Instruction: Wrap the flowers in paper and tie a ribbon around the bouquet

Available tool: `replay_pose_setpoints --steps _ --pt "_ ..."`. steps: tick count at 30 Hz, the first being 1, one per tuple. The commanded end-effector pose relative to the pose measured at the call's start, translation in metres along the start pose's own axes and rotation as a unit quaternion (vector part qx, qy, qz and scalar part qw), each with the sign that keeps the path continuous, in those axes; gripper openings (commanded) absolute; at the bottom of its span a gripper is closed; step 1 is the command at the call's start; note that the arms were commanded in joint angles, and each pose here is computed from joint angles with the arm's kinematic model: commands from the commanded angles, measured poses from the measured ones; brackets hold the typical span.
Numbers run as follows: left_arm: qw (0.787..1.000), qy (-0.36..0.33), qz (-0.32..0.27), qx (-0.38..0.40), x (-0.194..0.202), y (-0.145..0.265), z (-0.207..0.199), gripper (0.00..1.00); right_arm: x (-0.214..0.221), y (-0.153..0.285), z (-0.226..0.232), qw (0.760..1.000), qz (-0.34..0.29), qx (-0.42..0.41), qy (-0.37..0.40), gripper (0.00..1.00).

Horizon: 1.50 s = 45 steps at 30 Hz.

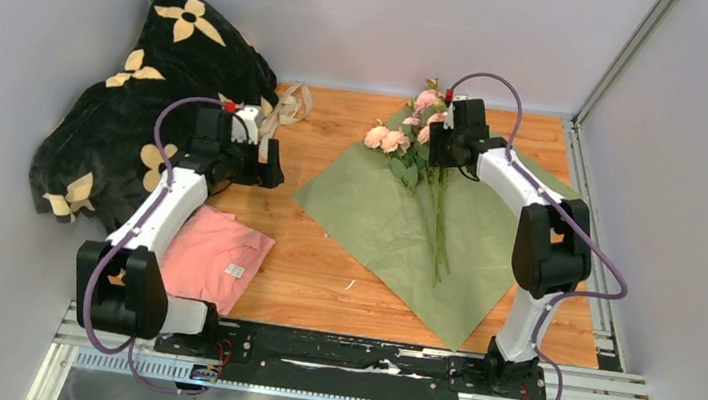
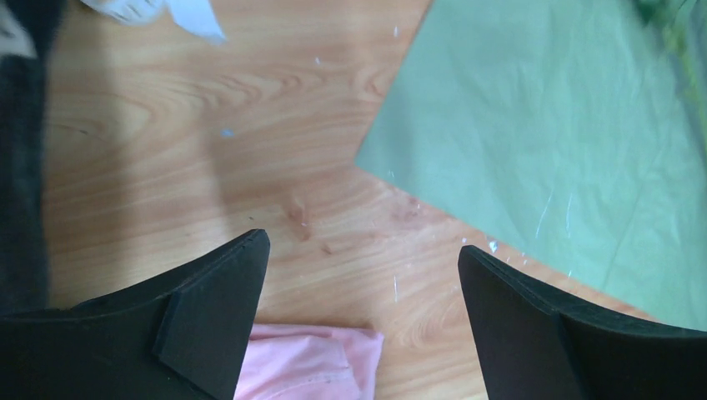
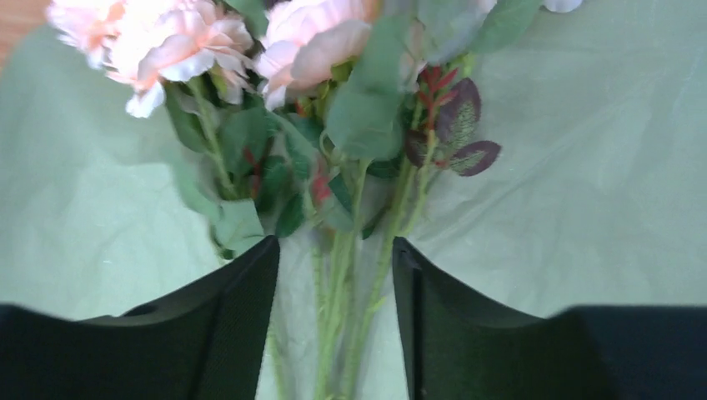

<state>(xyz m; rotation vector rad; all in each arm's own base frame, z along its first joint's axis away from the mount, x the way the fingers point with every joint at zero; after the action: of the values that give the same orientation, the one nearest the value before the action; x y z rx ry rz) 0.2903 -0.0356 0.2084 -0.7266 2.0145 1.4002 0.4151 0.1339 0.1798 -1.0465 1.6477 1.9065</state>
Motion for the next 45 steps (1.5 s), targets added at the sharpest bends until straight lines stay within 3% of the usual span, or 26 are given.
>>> replay_pose_setpoints --steps 1,3,6,10,13,20,27,29,31,33,35,36,41,43,45 --pt "0.997 -0.027 0.066 -0.003 0.015 -0.013 0.000 0.94 -0.007 0.023 -0.012 0.997 0.058 0.038 0.037 0.60" --pt "0.997 -0.028 0.072 -0.011 0.019 -0.018 0.003 0.94 -0.007 0.042 0.006 0.996 0.046 0.034 0.071 0.63" --pt "0.998 -0.028 0.062 -0.009 0.020 -0.020 0.004 0.95 0.009 0.077 0.066 0.981 0.033 -0.027 0.190 0.63" --pt "0.998 -0.036 0.052 -0.005 0.017 -0.015 0.002 0.95 0.071 0.112 0.137 0.944 0.065 -0.091 0.311 0.63" --pt "0.998 -0.040 0.043 -0.001 0.017 -0.012 0.000 0.95 0.119 0.122 0.167 0.925 0.111 -0.110 0.347 0.63" --pt "0.998 -0.044 0.035 0.012 0.017 -0.007 -0.003 0.95 0.201 0.117 0.178 0.877 0.244 0.007 0.413 0.64" --pt "0.998 -0.045 0.033 0.014 0.017 -0.005 -0.004 0.95 0.216 0.111 0.169 0.858 0.251 0.107 0.436 0.60" --pt "0.998 -0.044 0.032 0.014 0.017 -0.005 -0.004 0.95 0.213 0.110 0.169 0.856 0.242 0.119 0.442 0.57" --pt "0.998 -0.044 0.032 0.014 0.017 -0.005 -0.004 0.95 0.214 0.107 0.168 0.852 0.238 0.126 0.449 0.48" --pt "0.998 -0.045 0.031 0.014 0.017 -0.004 -0.004 0.95 0.216 0.103 0.169 0.850 0.235 0.128 0.454 0.33" --pt "0.998 -0.049 0.030 0.015 0.016 -0.004 -0.005 0.94 0.217 0.099 0.172 0.849 0.233 0.125 0.457 0.08" --pt "0.998 -0.053 0.029 0.018 0.015 -0.003 -0.005 0.94 0.216 0.097 0.174 0.851 0.231 0.120 0.457 0.01" --pt "0.997 -0.070 0.023 0.037 0.003 0.001 -0.010 0.94 0.198 0.087 0.212 0.873 0.178 0.046 0.452 0.00" --pt "0.996 -0.076 0.028 0.041 -0.004 0.003 -0.011 0.94 0.192 0.083 0.234 0.874 0.150 -0.003 0.462 0.00" --pt "0.995 -0.088 0.031 0.036 -0.009 0.006 -0.010 0.94 0.191 0.080 0.256 0.861 0.129 -0.044 0.490 0.00"
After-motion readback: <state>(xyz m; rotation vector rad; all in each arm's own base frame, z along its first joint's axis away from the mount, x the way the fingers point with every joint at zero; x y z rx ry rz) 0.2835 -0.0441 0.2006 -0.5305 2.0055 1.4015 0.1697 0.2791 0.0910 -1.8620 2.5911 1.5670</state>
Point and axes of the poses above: each gripper's point midway between its finger pads, its own y axis back along the fingers, its own z axis along the line the jaws close on, x = y × z, the point moved 8 cm from there along y, back along the fingers, and after that the axes turned 3 degrees about y, right-handed, at the moved point
